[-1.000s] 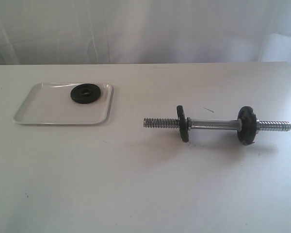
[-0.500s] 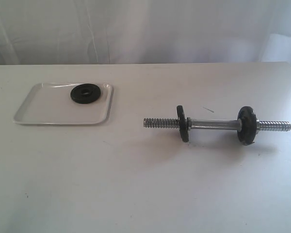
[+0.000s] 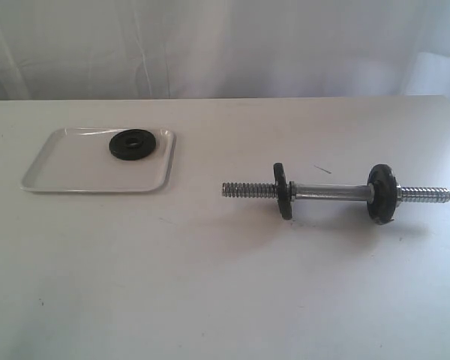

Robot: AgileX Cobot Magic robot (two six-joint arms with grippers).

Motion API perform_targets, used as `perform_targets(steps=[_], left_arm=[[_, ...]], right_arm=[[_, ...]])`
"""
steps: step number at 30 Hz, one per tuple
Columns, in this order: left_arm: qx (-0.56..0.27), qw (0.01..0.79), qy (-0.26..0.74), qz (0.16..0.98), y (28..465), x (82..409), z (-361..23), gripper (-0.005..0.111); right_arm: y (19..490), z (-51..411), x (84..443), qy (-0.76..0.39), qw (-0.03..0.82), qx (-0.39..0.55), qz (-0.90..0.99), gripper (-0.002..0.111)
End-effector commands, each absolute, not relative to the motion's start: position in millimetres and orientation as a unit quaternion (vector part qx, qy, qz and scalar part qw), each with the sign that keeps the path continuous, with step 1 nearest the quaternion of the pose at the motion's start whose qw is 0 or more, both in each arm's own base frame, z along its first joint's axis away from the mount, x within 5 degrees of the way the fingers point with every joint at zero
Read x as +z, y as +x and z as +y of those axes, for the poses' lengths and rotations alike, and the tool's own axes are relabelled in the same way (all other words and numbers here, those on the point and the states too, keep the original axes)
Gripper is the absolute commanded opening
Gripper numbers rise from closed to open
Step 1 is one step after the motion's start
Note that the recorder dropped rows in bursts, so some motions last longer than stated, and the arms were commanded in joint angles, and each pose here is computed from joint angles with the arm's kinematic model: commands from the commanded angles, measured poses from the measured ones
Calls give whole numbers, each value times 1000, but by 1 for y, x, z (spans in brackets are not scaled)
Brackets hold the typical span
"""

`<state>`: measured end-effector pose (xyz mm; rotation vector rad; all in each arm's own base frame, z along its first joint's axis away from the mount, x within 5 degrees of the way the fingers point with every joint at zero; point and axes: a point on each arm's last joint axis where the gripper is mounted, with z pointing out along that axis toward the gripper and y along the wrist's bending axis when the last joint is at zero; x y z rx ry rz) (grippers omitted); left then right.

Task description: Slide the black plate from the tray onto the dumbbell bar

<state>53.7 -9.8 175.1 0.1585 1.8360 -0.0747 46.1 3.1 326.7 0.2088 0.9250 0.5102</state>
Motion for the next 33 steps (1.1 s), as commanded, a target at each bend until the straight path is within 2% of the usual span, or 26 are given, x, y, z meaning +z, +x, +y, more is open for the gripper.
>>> perform_targets(steps=[1, 7, 13, 19, 21, 22, 23, 25, 26, 30, 33], left_arm=[[-33, 603, 70, 794, 53, 174, -10, 0], [-33, 603, 70, 794, 53, 174, -10, 0], [-33, 603, 70, 794, 53, 174, -10, 0], [-33, 603, 70, 794, 53, 174, -10, 0], [-33, 603, 70, 794, 53, 174, -10, 0], [-33, 603, 70, 794, 53, 174, -10, 0], [-33, 603, 70, 794, 53, 174, -10, 0], [-33, 603, 70, 794, 53, 174, -10, 0], [-33, 603, 70, 794, 53, 174, -10, 0], [-33, 603, 70, 794, 53, 174, -10, 0], [-33, 603, 70, 794, 53, 174, -10, 0]], right_arm=[[78, 6, 350, 61, 851, 171, 492, 0], [152, 12, 371, -2, 811, 91, 578, 0], [245, 17, 360, -107, 703, -12, 703, 0], [323, 17, 309, -162, 546, -96, 816, 0], [343, 26, 284, -211, 487, -125, 838, 0], [357, 39, 259, -279, 424, -154, 848, 0], [362, 44, 251, -297, 403, -158, 851, 0], [371, 60, 226, -367, 303, -160, 865, 0], [374, 70, 218, -410, 246, -120, 870, 0], [373, 92, 229, -469, 184, 8, 864, 0], [373, 97, 235, -476, 164, 41, 863, 0]])
